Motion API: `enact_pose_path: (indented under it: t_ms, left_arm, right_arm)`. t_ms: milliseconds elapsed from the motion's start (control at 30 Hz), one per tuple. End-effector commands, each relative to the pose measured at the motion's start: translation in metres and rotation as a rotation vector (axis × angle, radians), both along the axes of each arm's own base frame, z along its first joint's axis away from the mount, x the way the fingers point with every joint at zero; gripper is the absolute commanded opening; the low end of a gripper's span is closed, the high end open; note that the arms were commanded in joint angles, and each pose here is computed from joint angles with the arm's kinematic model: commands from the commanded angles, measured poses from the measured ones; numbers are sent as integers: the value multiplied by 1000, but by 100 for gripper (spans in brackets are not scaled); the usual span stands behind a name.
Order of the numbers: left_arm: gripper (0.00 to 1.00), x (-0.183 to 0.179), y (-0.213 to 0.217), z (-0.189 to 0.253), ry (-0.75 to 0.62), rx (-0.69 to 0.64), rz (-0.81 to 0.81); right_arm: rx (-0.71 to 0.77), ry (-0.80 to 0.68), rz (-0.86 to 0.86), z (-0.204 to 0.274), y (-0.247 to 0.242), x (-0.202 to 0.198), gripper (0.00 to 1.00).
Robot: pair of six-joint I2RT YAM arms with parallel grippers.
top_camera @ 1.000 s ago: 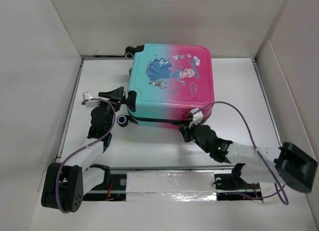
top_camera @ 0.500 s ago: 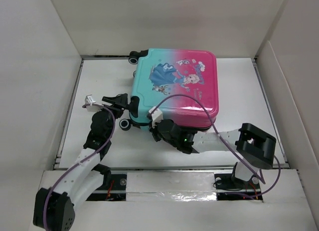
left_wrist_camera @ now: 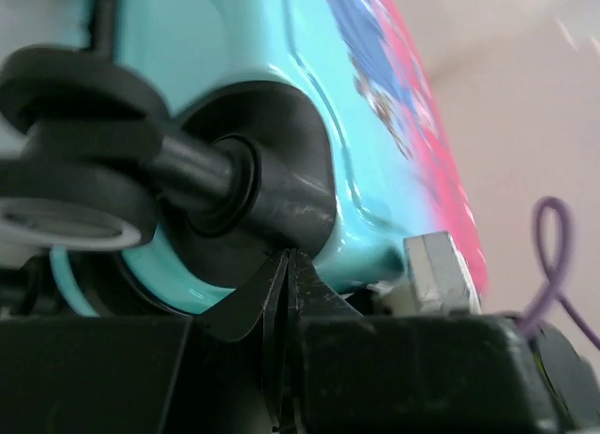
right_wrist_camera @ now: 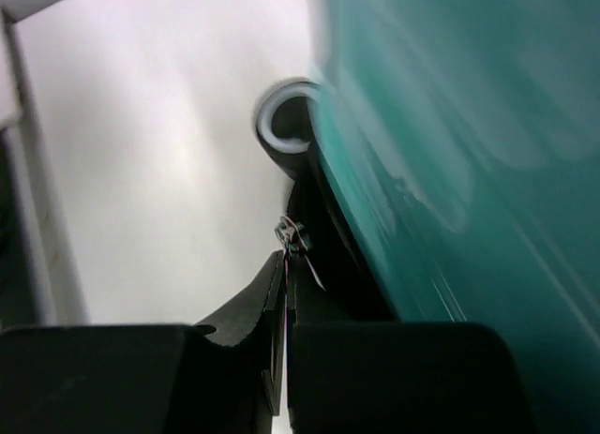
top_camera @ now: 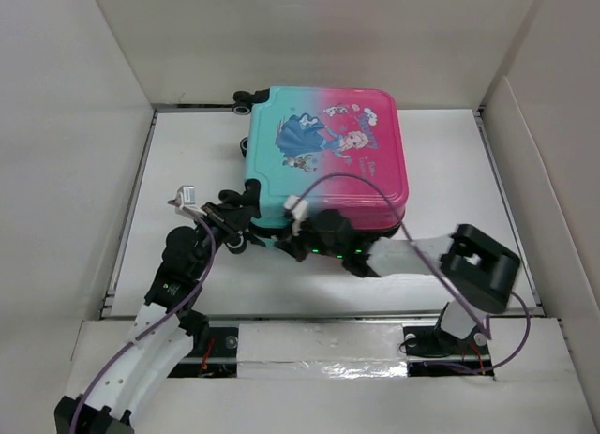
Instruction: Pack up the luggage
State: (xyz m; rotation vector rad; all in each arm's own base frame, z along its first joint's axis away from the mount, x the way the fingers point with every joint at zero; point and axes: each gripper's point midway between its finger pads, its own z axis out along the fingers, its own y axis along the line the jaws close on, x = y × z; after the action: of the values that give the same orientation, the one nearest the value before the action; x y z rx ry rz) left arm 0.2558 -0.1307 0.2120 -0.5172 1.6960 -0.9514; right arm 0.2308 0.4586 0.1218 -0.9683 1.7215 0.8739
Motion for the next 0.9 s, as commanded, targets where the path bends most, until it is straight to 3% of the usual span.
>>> enact_pose_path:
  t_ms: [0,33,67,100,133,233,367,500,533,600,633,700,733,800,867]
  left_arm:
    - [0,-3,-37,6,-31,-80,-193]
    - [0,-4,-45,6,-29,-103,-236]
    - [0,3,-50,4,-28,-127,-246]
    - [0,4,-55,5,-30,-134,-263]
    - [0,2,-65,7,-36,-137,-277]
    - [0,-5,-100,25,-83,-119,-308]
    - [0,-5,-142,51,-139,-77,-338]
    - [1,-4,-147,58,-154,-63,-352]
    - [16,-1,-140,57,-165,-31,-320]
    - [35,-3,-127,54,-153,27,-288]
    - [50,-1,-118,50,-146,69,-250]
    - [62,-5,-103,38,-100,131,-216]
    - [75,-1,-89,29,-68,165,-173]
    - [82,3,-80,23,-49,184,-157]
    - [84,10,-79,22,-54,202,-188]
  right_arm:
    - [187,61,-46,33,-81,9,0]
    - [239,18,-73,61,-108,12,0]
    - [176,61,-124,37,-139,14,0]
    - [162,36,-210,40,-171,36,0]
    - [182,-6,-232,61,-190,36,0]
    - [133,2,-343,60,-241,42,0]
    - [169,24,-335,61,-253,30,0]
    - [182,65,-327,45,-245,17,0]
    - [176,70,-333,42,-244,17,0]
    - [164,81,-327,37,-240,15,0]
    - [161,77,-338,37,-241,17,0]
    - [162,70,-340,39,-242,18,0]
    - [163,66,-343,41,-242,19,0]
    - [164,61,-340,43,-241,20,0]
    - [160,63,-335,43,-240,20,0]
